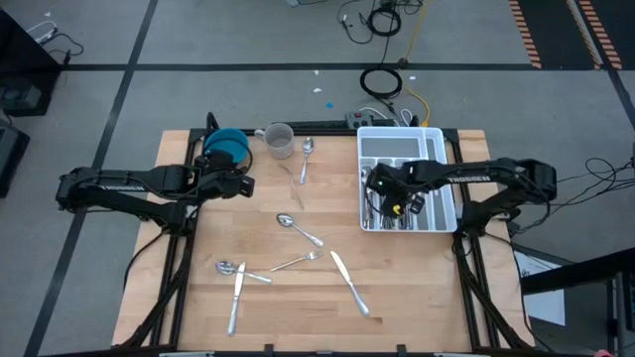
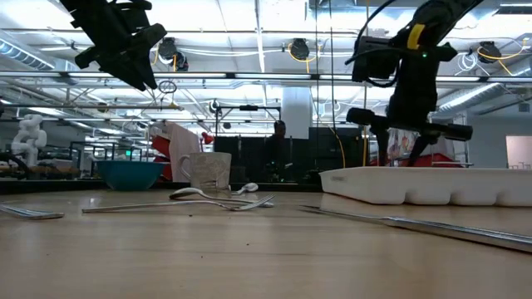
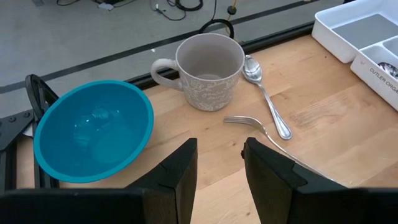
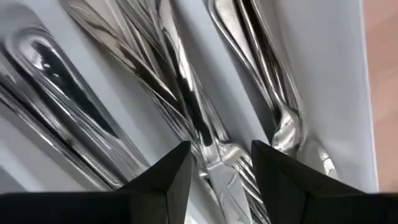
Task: Sort silverware
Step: Adjust the table knife on the silverware tray
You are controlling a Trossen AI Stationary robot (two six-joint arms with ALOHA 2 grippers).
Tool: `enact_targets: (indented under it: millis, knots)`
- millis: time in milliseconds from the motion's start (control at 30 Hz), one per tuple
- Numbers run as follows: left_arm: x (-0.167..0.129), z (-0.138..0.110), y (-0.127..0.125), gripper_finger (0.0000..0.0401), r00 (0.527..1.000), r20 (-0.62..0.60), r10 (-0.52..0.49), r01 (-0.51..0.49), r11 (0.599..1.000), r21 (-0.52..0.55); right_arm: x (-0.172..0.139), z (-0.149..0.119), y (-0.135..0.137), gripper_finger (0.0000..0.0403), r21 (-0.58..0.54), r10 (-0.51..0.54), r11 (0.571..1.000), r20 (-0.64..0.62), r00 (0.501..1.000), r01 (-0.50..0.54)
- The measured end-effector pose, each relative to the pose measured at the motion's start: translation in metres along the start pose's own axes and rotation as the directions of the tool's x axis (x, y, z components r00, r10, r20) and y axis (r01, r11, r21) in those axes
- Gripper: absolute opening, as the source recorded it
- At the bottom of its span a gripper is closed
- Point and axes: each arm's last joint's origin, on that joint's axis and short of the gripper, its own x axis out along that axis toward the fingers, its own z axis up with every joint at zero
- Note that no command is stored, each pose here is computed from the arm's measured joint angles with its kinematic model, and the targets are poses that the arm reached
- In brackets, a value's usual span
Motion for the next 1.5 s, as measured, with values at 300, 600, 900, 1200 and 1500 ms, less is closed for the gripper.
enact_targets:
  millis: [300,600,900,1200,1500]
  knots:
    - [0.000,0.000,0.000,0.0136,1.000,0.000,0.000,0.000,1.000,0.000,0.012,-0.009,-0.002,0.0153,0.036,0.047,0.998,-0.013,0.999,-0.047]
    - [0.000,0.000,0.000,0.0136,1.000,0.000,0.000,0.000,1.000,-0.001,0.013,-0.011,-0.001,0.0089,0.030,0.064,0.998,-0.012,0.998,-0.063]
    - [0.000,0.000,0.000,0.0136,1.000,0.000,0.000,0.000,1.000,0.000,0.012,-0.011,-0.001,0.0018,0.043,0.066,0.997,-0.015,0.998,-0.066]
    - [0.000,0.000,0.000,0.0136,1.000,0.000,0.000,0.000,1.000,0.000,0.011,-0.011,-0.001,0.0002,0.068,0.058,0.996,-0.051,0.997,-0.055]
    - [0.000,0.000,0.000,0.0136,1.000,-0.001,-0.001,0.001,1.000,0.000,0.001,-0.007,-0.001,0.0001,0.080,-0.001,0.997,-0.065,0.998,0.007]
